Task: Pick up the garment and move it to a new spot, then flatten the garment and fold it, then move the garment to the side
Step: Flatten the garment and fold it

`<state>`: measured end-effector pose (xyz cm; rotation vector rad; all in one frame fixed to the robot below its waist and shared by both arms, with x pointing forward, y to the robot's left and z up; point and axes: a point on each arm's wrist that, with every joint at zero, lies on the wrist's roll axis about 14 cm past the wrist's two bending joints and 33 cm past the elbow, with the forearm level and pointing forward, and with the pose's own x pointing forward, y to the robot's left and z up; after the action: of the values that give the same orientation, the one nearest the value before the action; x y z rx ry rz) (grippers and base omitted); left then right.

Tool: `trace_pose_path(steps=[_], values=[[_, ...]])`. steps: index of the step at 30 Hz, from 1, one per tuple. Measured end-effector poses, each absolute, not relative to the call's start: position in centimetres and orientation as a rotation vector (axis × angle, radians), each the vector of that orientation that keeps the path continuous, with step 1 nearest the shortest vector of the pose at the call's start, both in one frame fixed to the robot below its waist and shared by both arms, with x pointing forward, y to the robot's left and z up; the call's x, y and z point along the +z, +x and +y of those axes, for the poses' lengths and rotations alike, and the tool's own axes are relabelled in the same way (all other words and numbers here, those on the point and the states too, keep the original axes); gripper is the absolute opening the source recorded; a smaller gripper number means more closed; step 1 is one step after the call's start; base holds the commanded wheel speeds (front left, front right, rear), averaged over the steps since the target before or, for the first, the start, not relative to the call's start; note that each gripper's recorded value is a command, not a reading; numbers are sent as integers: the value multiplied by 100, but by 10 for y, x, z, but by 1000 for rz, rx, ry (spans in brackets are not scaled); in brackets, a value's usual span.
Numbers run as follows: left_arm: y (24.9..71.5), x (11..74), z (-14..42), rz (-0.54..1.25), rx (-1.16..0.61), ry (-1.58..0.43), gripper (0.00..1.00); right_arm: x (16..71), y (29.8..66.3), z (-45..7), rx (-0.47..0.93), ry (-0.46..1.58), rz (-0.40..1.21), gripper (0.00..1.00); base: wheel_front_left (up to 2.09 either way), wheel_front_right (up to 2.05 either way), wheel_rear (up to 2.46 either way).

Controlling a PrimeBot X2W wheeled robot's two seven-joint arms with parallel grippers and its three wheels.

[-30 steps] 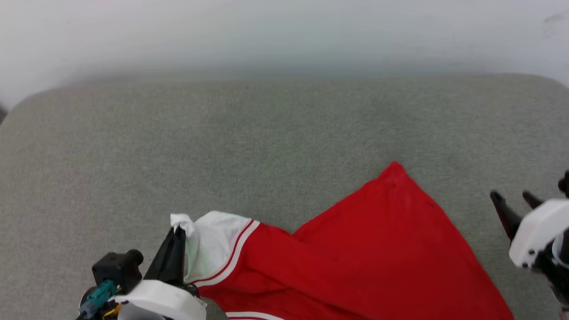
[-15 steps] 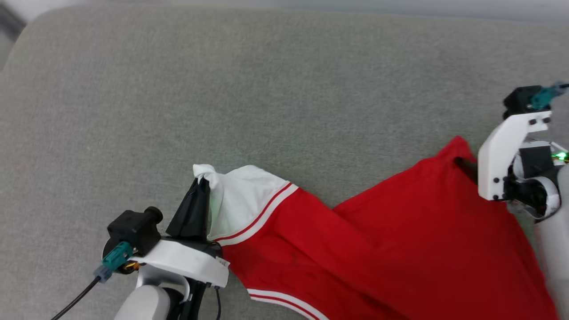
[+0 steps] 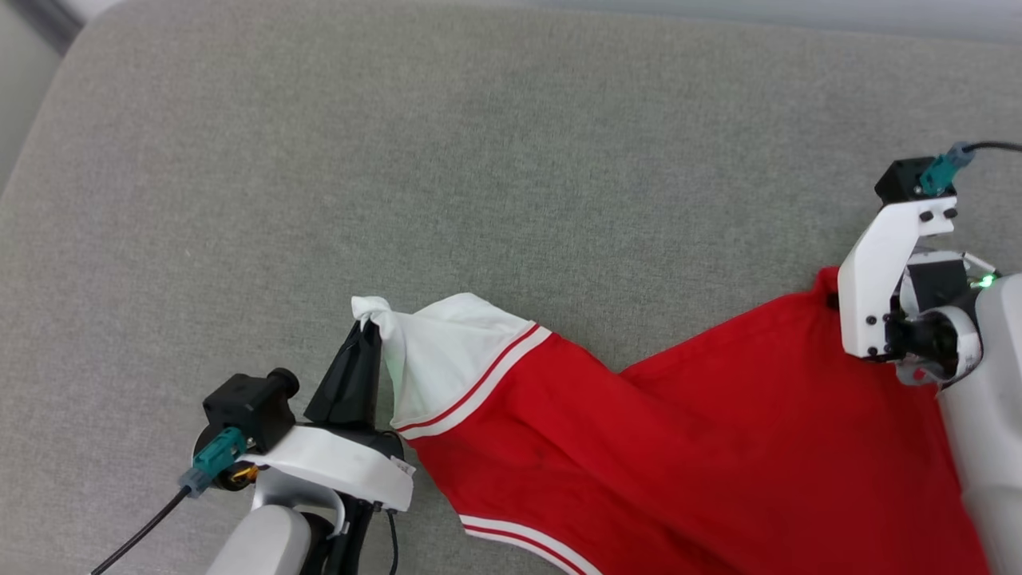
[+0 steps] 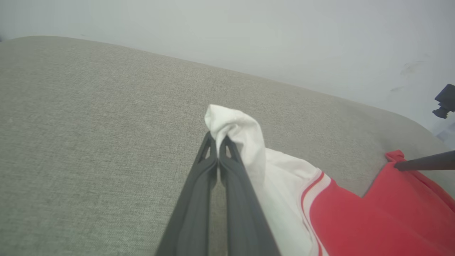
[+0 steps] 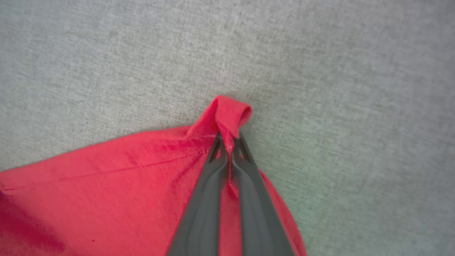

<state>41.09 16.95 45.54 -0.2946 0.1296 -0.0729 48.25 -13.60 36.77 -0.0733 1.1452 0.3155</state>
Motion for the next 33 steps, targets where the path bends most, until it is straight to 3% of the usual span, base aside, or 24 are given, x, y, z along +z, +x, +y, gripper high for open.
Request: trace_pose_path(steps=[11, 23, 33], values=[[412, 524, 186, -43, -72, -264, 0, 459, 484, -148, 264, 63, 722, 0, 0, 0, 0], [446, 657, 156, -341, -242, -199, 0, 575, 468, -191, 153, 107, 267, 0, 0, 0, 0], [512, 755, 147, -536, -288, -120, 0, 672, 523, -198, 137, 97, -4, 0, 0, 0, 0]])
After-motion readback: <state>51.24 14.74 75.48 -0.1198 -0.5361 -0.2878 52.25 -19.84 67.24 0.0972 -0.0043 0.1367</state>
